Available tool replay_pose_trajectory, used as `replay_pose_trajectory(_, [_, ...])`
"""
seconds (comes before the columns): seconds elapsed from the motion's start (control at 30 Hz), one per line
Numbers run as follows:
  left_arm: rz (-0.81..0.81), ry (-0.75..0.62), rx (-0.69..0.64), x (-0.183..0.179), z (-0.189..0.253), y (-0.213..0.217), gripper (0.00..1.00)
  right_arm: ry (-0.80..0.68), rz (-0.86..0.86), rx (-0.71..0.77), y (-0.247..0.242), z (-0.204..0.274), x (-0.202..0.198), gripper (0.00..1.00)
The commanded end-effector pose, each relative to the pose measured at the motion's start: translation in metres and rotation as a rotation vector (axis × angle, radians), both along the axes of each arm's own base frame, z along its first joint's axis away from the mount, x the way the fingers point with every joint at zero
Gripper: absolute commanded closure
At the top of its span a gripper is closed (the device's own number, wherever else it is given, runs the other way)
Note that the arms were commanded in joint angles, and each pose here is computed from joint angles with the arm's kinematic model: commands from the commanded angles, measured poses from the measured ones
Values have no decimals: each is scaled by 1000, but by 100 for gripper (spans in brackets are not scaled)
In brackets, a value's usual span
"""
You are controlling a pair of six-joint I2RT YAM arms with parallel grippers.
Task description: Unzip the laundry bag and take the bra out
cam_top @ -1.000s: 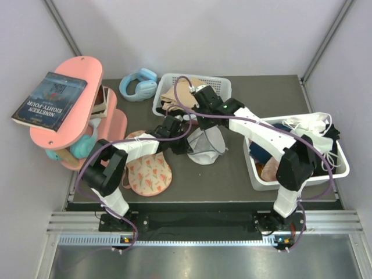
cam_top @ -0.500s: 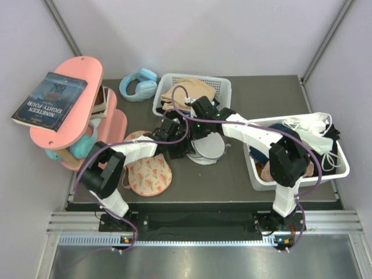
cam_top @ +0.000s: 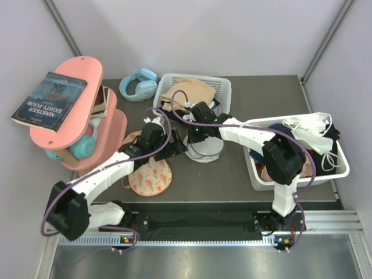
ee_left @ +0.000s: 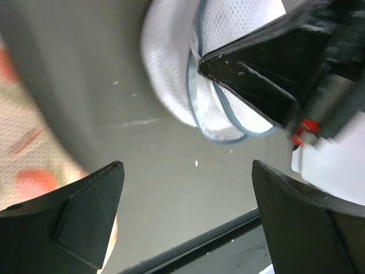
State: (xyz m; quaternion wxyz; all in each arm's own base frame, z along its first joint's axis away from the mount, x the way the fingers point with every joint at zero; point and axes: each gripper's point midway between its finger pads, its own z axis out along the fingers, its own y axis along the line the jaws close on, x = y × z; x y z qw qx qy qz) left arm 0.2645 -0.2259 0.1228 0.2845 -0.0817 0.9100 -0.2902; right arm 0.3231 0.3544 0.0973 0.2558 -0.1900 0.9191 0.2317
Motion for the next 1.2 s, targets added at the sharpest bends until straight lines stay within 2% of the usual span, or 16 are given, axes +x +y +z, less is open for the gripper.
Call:
replay_pose_trajectory(0.0, [89,-27,55,-14,10,30,2,-16,12,42,10,-5,1,100])
replay_pose_trajectory(0.23, [203,-99,46,-10,35,50,1,55,22,40,3,-43,-20,100])
replay_pose_trajectory(0.43, [227,-91,49,-4,42,49,1,85,45,56,8,-41,-25,98])
replay_pose_trajectory(0.5, [248,-97,66,-3,45,55,1,55,54,70,8,-23,-22,87])
replay_pose_trajectory(0.53, [253,-103,68,-2,47,55,1,43,60,75,8,-16,-22,72])
replay_pose_trajectory(0.6, [265,-123,64,0,53,57,1,5,71,101,9,5,-21,57])
replay_pose_trajectory(0.63, [269,-132,61,0,57,58,1,-9,79,101,8,11,-21,45])
replay_pose_trajectory(0.7, [278,-145,59,2,62,60,1,-46,95,134,10,33,-21,34])
replay_pose_trajectory(0.77, [282,-155,60,3,67,61,1,-60,101,130,6,43,-22,18])
replay_pose_trajectory(0.8, [299,-152,77,3,66,65,1,-82,97,140,6,59,-19,4])
replay_pose_trajectory(0.83, [307,-157,79,4,69,66,1,-73,100,122,0,62,-22,0])
replay_pose_trajectory(1.0, [320,-177,92,7,74,70,1,-161,66,137,-17,107,-17,0])
replay_pose_trajectory(1.17, [355,-188,101,12,80,75,1,-206,-27,152,-52,127,-1,0])
